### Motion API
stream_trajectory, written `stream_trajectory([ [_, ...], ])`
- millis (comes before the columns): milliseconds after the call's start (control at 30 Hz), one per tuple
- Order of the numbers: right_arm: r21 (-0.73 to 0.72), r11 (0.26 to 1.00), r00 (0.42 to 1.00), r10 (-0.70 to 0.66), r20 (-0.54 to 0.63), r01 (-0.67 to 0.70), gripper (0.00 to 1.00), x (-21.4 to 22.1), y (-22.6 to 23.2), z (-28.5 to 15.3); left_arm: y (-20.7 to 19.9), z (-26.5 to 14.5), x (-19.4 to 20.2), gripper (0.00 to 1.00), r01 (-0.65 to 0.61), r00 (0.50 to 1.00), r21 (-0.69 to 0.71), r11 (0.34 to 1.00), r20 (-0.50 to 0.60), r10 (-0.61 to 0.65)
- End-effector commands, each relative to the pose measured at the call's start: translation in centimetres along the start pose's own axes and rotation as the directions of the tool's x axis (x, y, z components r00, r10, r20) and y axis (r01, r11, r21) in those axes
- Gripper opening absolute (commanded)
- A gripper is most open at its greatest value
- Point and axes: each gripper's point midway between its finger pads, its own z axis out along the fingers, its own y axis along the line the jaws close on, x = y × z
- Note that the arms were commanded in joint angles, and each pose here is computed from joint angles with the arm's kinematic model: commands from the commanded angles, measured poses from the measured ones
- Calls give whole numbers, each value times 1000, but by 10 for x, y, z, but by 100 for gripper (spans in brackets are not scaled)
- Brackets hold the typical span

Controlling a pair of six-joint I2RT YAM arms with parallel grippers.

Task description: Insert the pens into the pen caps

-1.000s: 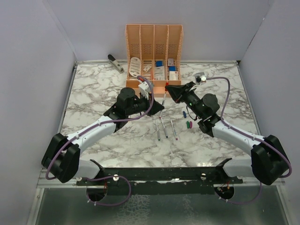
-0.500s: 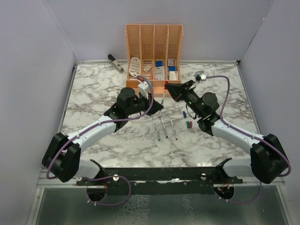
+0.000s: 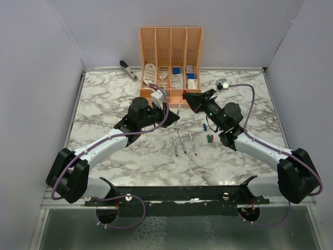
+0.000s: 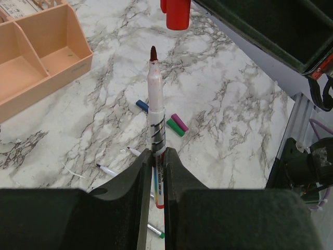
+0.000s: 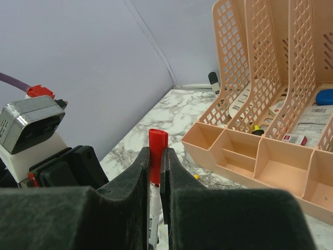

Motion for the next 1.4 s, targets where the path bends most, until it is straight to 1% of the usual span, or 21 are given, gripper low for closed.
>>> stream_trajectory([
  [0, -33, 999, 999, 2, 35, -1, 1, -8, 7, 7, -6, -1, -14, 0, -36, 998, 25, 999, 46, 35],
  [367, -47, 999, 1000, 15, 18, -14, 1, -2, 7, 10, -4, -1, -13, 0, -36, 998, 22, 999, 43, 35],
  [667, -60, 998, 1000, 13, 26, -12, 1, -5, 10, 13, -3, 2, -11, 0, -28, 999, 32, 999, 29, 28],
  [933, -78, 997, 1000, 27, -3, -27, 1, 5, 13, 14, -2, 2, -11, 0, -24, 999, 27, 999, 30, 24],
  [1367, -58, 998, 1000, 19, -17, -20, 1, 13, 7, 9, 1, 1, -13, 0, -24, 999, 18, 1000, 36, 23],
])
